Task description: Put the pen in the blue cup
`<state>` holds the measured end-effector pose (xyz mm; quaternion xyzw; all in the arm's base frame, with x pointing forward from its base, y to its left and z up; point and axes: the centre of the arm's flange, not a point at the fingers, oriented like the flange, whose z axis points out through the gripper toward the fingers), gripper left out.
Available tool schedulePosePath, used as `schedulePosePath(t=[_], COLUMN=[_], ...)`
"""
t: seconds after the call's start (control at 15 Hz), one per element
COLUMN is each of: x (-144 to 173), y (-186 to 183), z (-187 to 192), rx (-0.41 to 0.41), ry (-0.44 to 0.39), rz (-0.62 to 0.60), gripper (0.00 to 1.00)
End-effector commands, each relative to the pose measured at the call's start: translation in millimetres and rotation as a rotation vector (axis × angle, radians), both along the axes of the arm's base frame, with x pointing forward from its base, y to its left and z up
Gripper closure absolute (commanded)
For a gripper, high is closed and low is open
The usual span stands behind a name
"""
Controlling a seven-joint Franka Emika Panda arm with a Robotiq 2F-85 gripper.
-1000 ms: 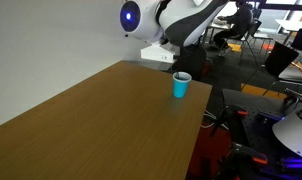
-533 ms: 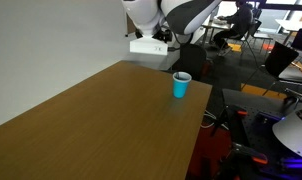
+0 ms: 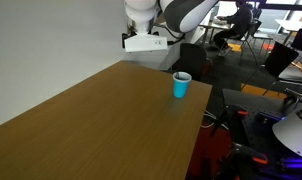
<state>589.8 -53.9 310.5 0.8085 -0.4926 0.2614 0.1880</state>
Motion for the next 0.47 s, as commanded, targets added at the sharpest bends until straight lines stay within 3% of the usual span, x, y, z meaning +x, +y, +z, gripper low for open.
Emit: schedulePosePath(t=[0.0, 0.4], x=[1.7, 3.1], y=[2.8, 5.5], z=[1.3, 2.2], rx=[0.031, 0.058], ry=[0.014, 0.03], rz=[0.041, 0.089], gripper=[0.0, 0.0])
